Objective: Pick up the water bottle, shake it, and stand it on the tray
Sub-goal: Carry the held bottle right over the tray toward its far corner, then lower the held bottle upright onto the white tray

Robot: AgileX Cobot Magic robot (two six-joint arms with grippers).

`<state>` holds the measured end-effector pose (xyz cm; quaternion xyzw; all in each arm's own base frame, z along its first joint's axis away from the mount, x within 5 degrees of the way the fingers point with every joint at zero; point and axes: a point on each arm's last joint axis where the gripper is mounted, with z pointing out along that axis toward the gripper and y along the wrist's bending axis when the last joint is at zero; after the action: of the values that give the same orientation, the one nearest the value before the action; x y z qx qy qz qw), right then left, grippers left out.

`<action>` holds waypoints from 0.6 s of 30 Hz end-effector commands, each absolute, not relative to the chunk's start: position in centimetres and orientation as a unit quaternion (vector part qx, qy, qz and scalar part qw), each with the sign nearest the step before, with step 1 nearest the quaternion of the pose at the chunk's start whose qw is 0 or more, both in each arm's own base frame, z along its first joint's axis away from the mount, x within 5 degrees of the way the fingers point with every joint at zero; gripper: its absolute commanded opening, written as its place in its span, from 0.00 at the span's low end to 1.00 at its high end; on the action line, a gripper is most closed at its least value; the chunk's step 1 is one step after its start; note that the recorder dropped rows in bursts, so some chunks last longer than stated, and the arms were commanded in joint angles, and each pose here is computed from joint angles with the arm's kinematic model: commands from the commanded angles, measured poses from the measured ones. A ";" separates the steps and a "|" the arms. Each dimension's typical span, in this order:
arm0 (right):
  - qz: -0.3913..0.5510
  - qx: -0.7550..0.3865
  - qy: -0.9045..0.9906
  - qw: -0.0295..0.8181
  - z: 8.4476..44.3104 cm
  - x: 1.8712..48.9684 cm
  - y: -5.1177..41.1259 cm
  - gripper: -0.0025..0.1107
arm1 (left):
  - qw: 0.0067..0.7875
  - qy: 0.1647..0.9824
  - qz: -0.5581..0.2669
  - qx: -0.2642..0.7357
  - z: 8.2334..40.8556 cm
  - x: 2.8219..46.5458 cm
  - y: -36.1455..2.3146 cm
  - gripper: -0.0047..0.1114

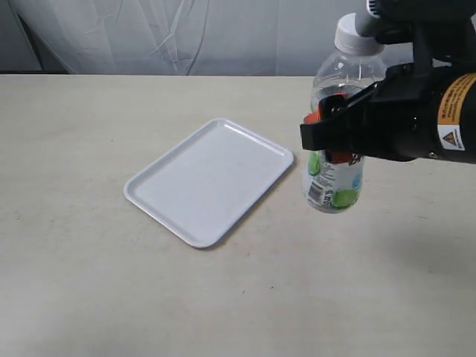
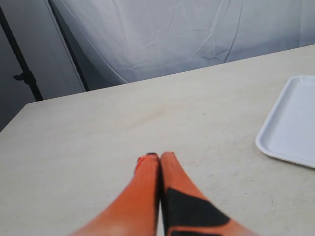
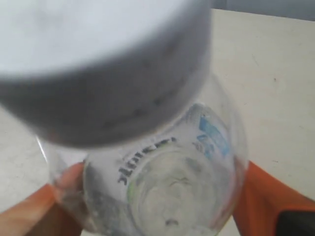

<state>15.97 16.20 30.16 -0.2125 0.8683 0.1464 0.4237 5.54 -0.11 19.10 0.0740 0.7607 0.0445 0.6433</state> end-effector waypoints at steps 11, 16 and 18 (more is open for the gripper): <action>0.192 -0.328 0.804 0.457 31.2 15.2 18.4 0.02 | 0.647 0.758 0.042 0.072 19.1 5.5 -0.1 0.04; 0.186 -0.176 0.859 0.444 30.8 17.4 16.8 0.02 | 0.647 0.758 0.042 0.072 19.1 5.5 -0.1 0.04; 0.205 -0.194 0.844 0.456 31.5 16.9 17.0 0.02 | 0.647 0.758 0.042 0.072 19.1 5.5 -0.1 0.04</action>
<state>16.97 17.06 30.54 -0.2047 0.8560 0.1839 0.4375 5.54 -0.11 19.10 0.0740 0.7607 0.0445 0.6433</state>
